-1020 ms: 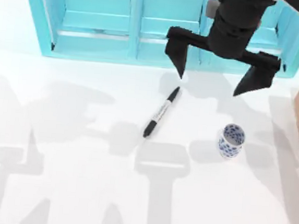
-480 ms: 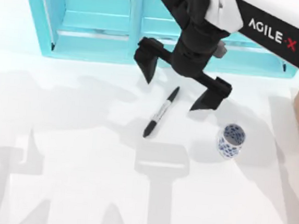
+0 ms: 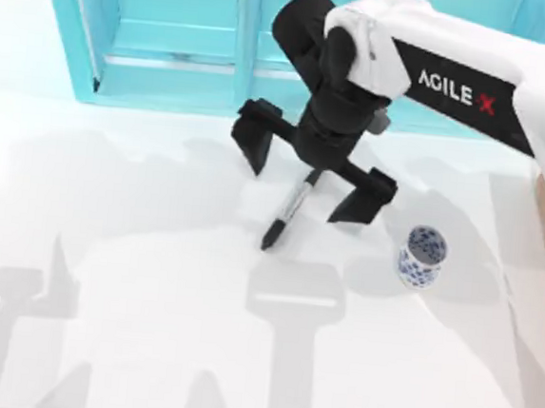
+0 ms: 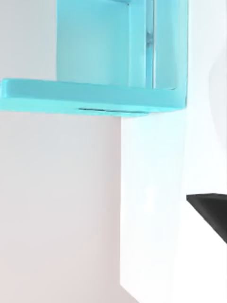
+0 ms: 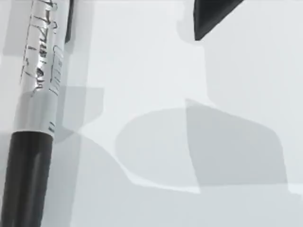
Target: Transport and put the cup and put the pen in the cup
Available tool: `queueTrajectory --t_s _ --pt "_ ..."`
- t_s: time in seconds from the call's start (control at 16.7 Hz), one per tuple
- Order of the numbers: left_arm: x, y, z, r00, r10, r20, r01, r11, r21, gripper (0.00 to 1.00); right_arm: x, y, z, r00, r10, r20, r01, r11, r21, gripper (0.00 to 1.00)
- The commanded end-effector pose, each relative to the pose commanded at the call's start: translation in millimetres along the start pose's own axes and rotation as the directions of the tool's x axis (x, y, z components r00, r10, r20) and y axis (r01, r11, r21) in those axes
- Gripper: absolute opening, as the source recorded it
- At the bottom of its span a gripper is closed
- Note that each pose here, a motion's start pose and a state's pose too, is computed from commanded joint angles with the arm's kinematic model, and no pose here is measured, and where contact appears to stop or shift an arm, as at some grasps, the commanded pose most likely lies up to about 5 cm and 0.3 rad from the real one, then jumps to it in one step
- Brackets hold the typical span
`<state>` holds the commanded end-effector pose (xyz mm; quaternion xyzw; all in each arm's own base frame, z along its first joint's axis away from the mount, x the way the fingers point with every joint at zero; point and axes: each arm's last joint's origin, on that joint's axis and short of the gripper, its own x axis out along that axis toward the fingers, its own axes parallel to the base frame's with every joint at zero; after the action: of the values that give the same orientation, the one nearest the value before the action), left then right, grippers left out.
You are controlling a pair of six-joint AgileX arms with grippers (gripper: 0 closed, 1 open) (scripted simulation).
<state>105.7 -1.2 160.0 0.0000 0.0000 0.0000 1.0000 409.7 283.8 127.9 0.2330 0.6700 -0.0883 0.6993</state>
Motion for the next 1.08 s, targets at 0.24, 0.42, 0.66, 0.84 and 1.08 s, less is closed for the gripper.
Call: queueTrajectory --t_s 0.24,0.42,0.66,0.84,1.08 --pt "0 0 0 1.0 0.0 0.0 0.0 1.0 0.0 1.0 43 -3 -2 1.0 -0.003 -0.002 0.003 1.0 0.0 1.0" --pt "0 0 0 1.0 0.0 0.0 0.0 1.0 0.0 1.0 44 -3 -2 1.0 -0.004 -0.002 0.004 1.0 0.0 1.0" --pt "0 0 0 1.0 0.0 0.0 0.0 1.0 0.0 1.0 44 -3 -2 1.0 -0.004 -0.002 0.004 1.0 0.0 0.77" --pt "0 0 0 1.0 0.0 0.0 0.0 1.0 0.0 1.0 44 -3 -2 1.0 -0.004 -0.002 0.004 1.0 0.0 0.55" --pt "0 0 0 1.0 0.0 0.0 0.0 1.0 0.0 1.0 44 -3 -2 1.0 -0.004 -0.002 0.004 1.0 0.0 0.25"
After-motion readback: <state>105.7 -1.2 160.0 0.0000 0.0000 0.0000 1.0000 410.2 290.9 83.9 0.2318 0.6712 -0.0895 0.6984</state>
